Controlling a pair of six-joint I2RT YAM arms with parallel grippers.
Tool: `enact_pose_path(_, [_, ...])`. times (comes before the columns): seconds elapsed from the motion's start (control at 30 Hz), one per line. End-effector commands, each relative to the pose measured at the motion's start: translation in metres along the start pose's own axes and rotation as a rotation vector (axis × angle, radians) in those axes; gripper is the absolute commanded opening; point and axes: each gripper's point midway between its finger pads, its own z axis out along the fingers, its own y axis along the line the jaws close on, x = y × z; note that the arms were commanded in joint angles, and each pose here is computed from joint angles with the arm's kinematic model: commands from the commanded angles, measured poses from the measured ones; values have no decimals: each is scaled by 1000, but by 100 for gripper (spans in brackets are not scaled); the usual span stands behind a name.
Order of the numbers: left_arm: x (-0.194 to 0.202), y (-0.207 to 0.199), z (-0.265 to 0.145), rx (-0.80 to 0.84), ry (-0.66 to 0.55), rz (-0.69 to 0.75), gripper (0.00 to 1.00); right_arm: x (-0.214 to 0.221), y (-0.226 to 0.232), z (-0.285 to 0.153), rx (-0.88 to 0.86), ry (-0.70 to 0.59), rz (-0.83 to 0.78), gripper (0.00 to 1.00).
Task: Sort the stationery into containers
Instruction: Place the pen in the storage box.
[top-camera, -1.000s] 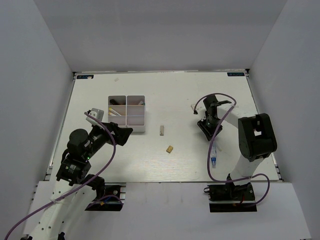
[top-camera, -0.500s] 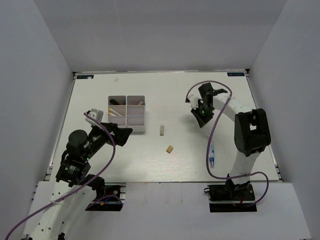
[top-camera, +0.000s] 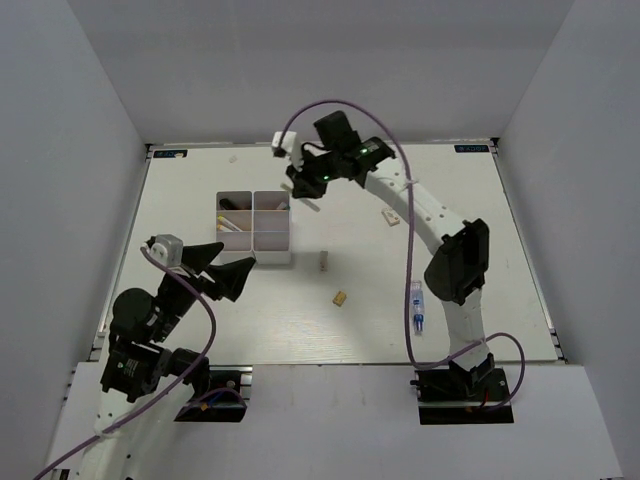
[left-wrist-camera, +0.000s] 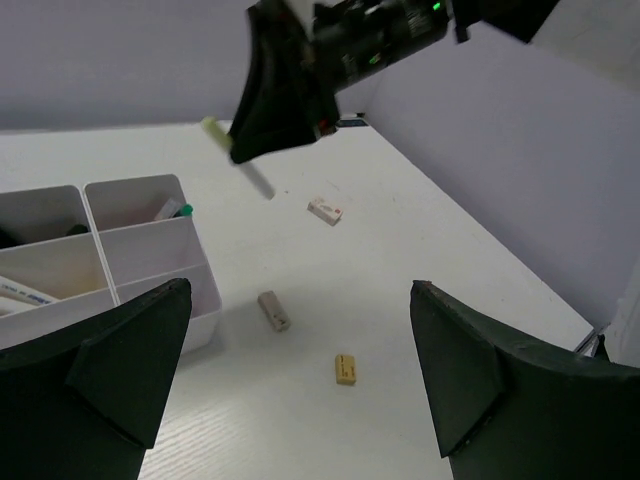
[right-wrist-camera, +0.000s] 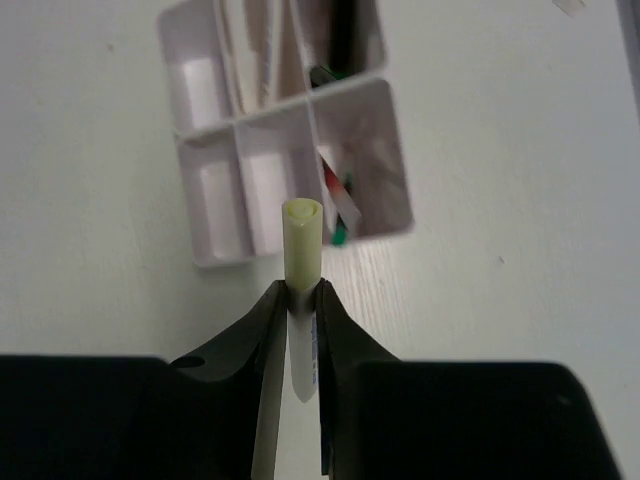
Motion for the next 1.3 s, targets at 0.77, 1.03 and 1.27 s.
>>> enact_pose_path(0.77, [-18, -28, -16, 150, -108, 89, 100, -125, 84, 135, -182, -429, -242, 0])
enact_pose_path(1.03, [-18, -30, -17, 159, -105, 89, 100, -104, 81, 166, -151, -393, -253, 0])
enact_pose_path(1.27, [-20, -30, -17, 162, -113, 92, 100, -86, 70, 177, -121, -354, -254, 0])
